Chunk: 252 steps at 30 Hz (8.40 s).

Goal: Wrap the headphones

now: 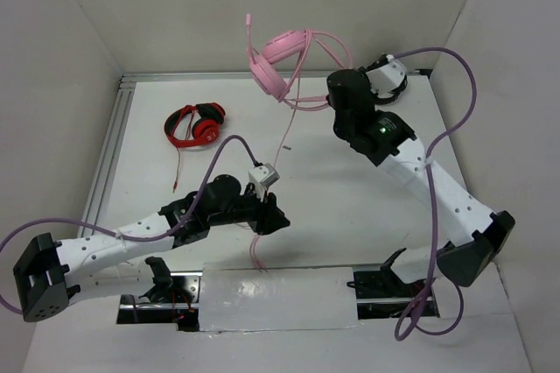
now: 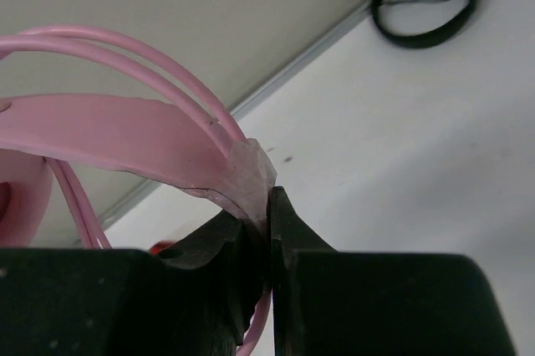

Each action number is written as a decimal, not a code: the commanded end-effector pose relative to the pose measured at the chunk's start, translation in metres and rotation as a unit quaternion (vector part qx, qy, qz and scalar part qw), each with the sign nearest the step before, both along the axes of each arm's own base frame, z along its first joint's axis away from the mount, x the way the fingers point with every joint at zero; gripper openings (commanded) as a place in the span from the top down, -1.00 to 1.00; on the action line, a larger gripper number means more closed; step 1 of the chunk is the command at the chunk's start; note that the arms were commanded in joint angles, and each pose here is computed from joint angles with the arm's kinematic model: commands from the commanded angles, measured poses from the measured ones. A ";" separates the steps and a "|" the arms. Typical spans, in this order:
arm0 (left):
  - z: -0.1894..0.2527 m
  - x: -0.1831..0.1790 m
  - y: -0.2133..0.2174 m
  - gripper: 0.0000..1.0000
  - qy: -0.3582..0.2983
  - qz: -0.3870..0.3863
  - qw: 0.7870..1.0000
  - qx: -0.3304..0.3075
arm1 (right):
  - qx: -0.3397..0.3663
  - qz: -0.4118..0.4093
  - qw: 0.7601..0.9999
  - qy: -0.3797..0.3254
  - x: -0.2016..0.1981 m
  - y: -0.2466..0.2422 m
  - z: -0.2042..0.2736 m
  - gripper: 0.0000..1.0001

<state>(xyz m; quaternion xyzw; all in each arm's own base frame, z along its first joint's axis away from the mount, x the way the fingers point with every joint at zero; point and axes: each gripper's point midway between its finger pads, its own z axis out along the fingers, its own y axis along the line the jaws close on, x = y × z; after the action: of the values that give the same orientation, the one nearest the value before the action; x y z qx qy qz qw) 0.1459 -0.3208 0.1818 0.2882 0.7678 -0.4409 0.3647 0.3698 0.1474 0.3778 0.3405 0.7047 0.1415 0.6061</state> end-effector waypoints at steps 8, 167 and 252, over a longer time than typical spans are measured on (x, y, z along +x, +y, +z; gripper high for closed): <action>0.051 0.045 0.039 1.00 -0.104 0.117 0.983 0.096 | -0.329 -0.007 0.943 0.045 0.016 -0.027 -0.024 1.00; 0.025 0.033 0.024 1.00 -0.006 0.079 0.997 0.009 | 0.063 -0.122 0.990 -0.023 -0.008 -0.018 -0.006 1.00; -0.071 0.186 0.019 0.56 -0.257 -0.272 0.917 0.137 | -0.216 0.519 0.786 0.259 -0.071 0.076 -0.290 1.00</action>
<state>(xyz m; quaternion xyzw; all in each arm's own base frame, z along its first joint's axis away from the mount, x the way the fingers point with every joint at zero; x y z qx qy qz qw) 0.3004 -0.3057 0.0934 0.6438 0.5986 -0.3425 0.3315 0.2920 0.2038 0.0656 -0.1838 0.9316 0.1407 0.2804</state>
